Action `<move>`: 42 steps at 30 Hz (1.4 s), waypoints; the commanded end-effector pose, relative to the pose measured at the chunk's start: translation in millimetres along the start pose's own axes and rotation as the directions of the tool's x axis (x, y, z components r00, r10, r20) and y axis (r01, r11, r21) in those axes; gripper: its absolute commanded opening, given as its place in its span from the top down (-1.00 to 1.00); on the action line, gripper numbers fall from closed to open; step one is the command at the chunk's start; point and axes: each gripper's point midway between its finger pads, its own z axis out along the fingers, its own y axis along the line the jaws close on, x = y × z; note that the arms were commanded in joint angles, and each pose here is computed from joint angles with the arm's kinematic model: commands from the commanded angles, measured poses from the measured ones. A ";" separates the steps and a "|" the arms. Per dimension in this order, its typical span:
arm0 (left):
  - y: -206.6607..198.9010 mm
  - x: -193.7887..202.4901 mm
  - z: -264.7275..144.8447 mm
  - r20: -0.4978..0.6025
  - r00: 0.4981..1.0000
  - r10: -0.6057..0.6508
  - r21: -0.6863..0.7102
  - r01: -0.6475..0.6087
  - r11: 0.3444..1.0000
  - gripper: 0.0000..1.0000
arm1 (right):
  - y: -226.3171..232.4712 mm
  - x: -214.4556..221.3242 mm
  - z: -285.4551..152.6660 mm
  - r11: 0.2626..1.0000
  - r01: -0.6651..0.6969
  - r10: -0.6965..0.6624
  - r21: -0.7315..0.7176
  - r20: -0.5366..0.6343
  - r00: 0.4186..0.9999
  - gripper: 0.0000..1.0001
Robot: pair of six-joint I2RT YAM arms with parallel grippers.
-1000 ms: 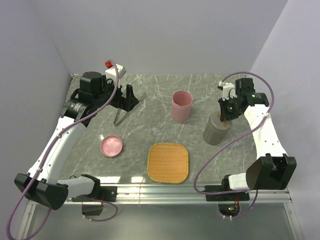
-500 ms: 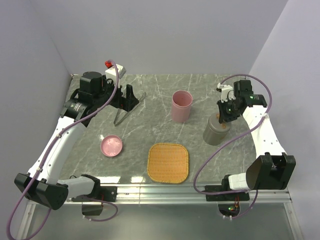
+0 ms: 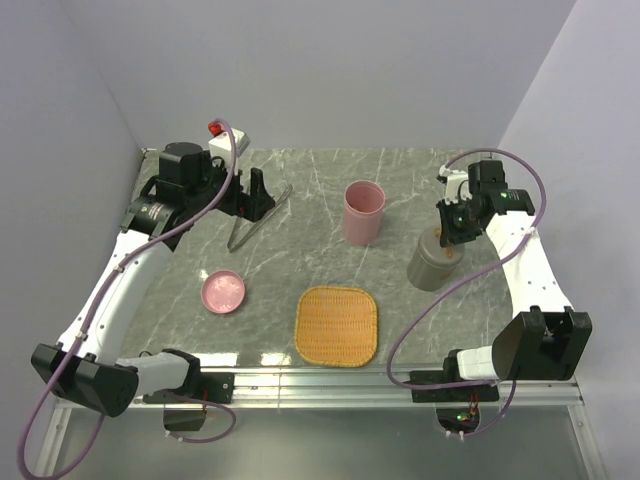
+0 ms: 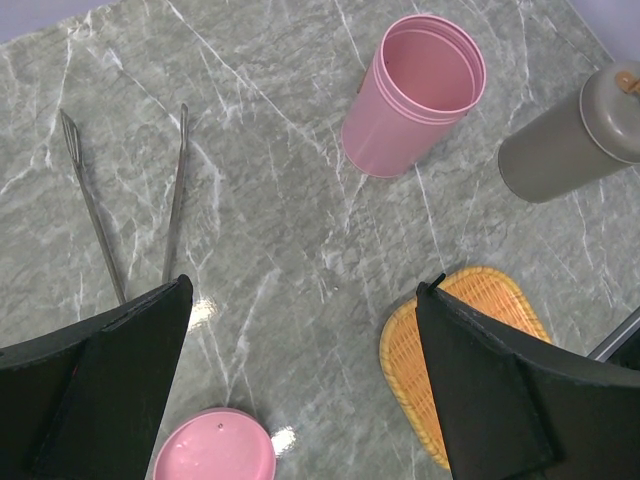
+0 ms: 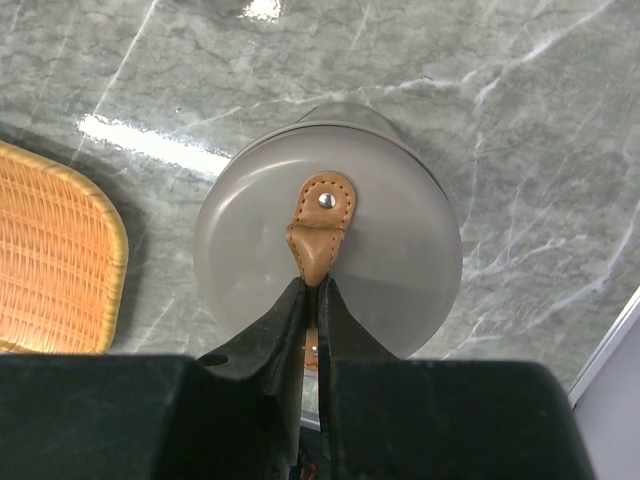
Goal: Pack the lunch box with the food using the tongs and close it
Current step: Put the lid back on the lunch box
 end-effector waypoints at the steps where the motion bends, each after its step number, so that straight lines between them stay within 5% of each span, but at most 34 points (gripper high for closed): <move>1: 2.3 8.7 3.3 -0.030 1.000 -0.003 0.002 0.003 1.000 -0.99 | -3.9 37.6 -6.7 0.998 -0.041 0.045 0.038 -0.132 0.990 1.00; 21: 26.2 63.3 -11.8 -0.188 0.981 0.044 -0.060 -0.057 0.997 -0.99 | -18.3 91.0 -25.5 0.995 -0.027 0.052 0.095 -0.278 0.959 1.00; 25: 36.5 112.2 -21.4 -0.325 0.941 0.091 -0.058 -0.115 0.992 -0.99 | -20.5 96.4 -21.8 0.991 -0.061 0.090 0.117 -0.266 0.960 1.00; 36: 37.5 157.5 -44.8 -0.412 0.899 0.148 -0.025 -0.174 0.984 -0.96 | -24.6 65.5 -3.9 0.988 -0.127 0.144 0.084 -0.260 0.955 1.00; 42: 41.3 200.3 -58.2 -0.515 0.827 0.227 0.037 -0.244 0.969 -0.84 | -21.2 69.8 -0.4 0.986 -0.149 0.163 0.073 -0.282 0.945 0.80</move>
